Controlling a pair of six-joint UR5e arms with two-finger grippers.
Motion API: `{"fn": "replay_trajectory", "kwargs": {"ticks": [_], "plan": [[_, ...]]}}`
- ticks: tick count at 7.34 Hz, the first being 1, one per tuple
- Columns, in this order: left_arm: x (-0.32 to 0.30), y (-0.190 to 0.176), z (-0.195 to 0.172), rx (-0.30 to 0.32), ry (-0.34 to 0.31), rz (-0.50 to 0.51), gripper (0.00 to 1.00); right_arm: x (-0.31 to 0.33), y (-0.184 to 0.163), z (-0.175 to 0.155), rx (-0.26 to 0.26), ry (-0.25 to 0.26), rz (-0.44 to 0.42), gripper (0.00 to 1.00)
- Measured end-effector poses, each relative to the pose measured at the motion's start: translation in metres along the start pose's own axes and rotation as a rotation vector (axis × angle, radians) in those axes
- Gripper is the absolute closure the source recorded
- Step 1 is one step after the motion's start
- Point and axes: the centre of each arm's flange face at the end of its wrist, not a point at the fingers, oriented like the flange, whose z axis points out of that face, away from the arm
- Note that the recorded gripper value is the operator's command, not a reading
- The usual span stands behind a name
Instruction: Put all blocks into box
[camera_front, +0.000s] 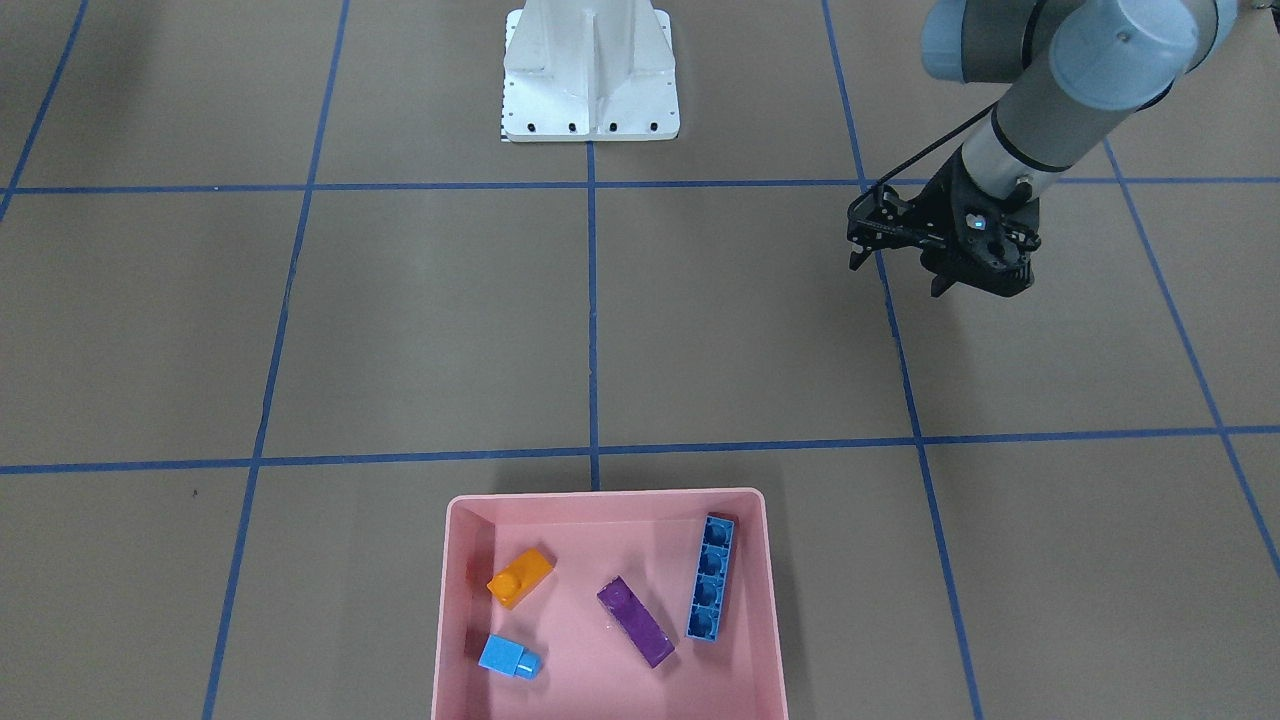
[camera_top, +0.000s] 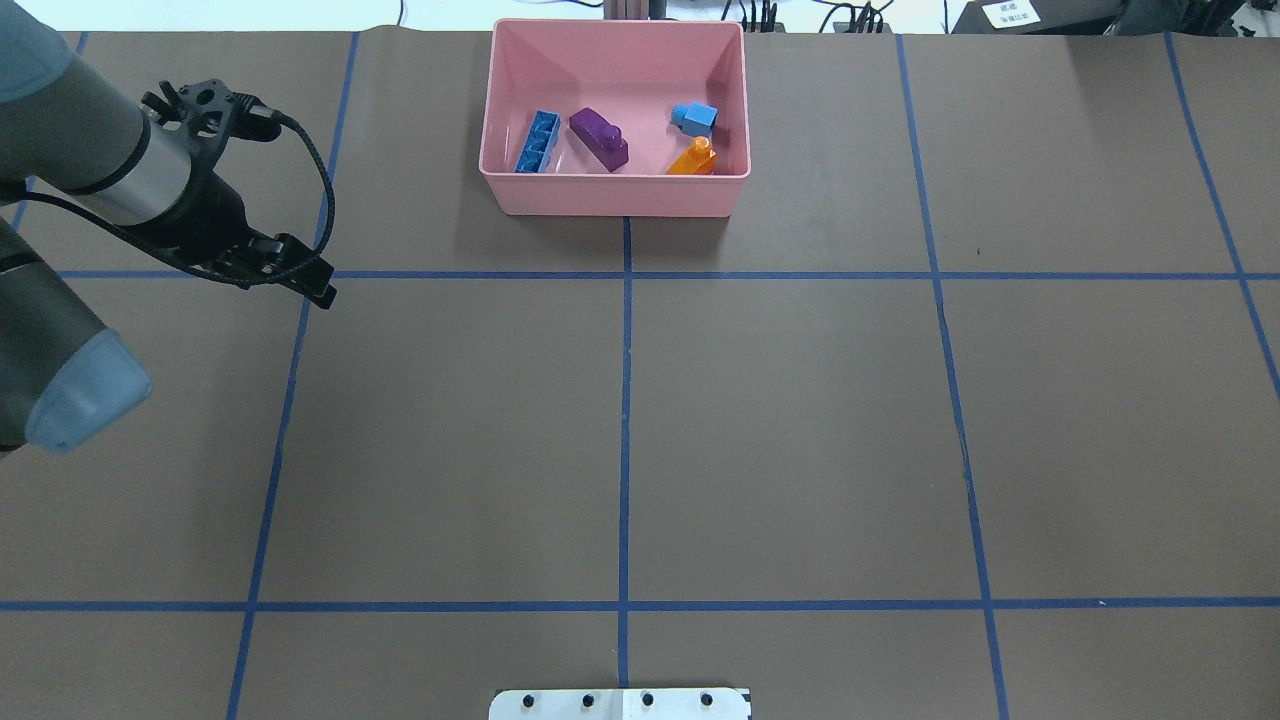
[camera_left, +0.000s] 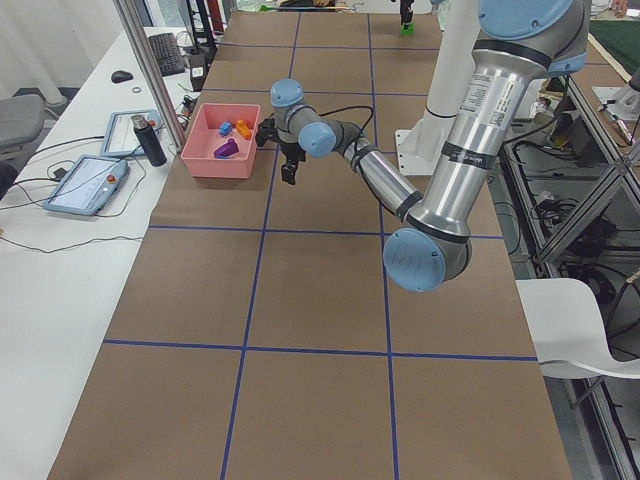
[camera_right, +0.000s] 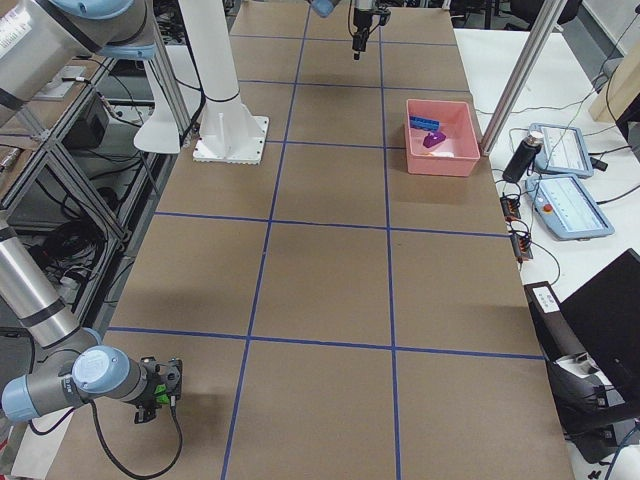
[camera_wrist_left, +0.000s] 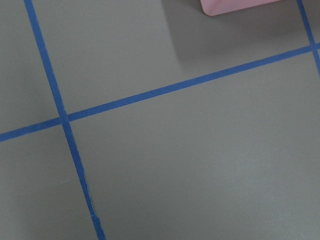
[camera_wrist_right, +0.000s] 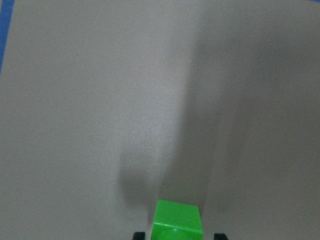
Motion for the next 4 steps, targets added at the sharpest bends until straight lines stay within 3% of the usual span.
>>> {"fn": "replay_trajectory", "kwargs": {"ticks": [1,4], "plan": [[-0.0005,0.0006,0.0007,-0.001,-0.001,-0.001,0.00,0.0004,0.0005,0.0001,0.000,0.003,-0.005,1.00],[-0.0081,0.0075,0.0063,-0.014,-0.008,-0.008,0.00,0.0047,-0.0017,-0.0010,0.016,0.057,-0.030,1.00]]}}
